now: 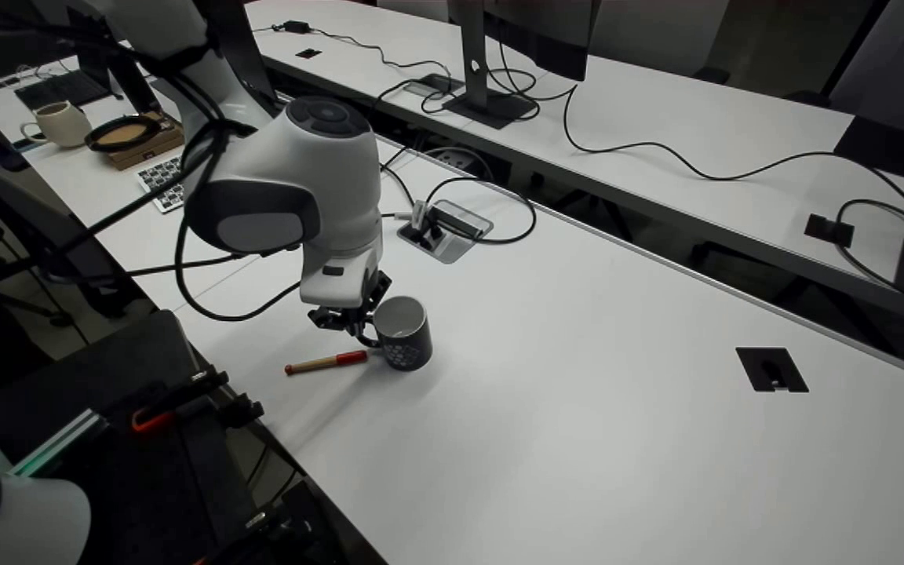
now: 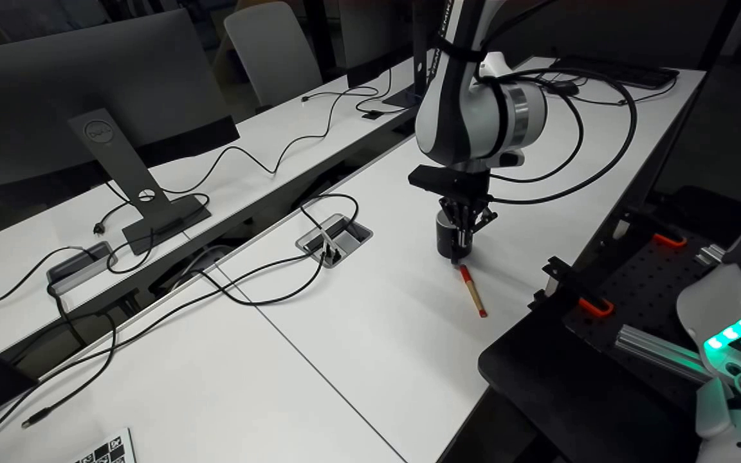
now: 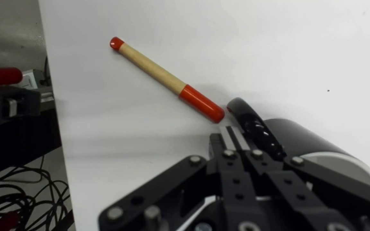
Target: Turn the mug around using the handle
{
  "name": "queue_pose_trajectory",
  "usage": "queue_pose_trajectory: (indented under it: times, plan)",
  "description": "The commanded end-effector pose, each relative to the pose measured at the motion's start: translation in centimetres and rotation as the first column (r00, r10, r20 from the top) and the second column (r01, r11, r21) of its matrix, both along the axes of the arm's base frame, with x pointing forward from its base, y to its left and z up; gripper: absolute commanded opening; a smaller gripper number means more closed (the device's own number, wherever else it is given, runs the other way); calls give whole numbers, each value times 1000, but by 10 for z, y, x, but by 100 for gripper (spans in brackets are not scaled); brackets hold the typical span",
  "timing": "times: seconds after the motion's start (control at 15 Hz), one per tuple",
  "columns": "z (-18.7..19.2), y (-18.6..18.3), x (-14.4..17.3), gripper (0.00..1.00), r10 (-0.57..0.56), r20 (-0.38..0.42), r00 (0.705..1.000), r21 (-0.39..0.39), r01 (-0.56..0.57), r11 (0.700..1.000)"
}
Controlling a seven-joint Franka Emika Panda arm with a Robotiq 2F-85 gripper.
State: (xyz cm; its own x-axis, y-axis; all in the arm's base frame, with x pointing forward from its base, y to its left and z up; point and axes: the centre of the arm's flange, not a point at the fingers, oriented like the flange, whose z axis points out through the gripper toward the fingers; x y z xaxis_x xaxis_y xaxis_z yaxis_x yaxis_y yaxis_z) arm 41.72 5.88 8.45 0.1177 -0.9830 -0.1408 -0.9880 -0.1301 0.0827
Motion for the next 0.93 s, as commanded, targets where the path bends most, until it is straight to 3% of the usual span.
queue_pose_trajectory:
  times: [0.0,0.87]
  plan:
    - [9,5,6,0,50,28,998,-25,-50,998]
    - [18,13,20,0,145,62,988,-53,-141,989]
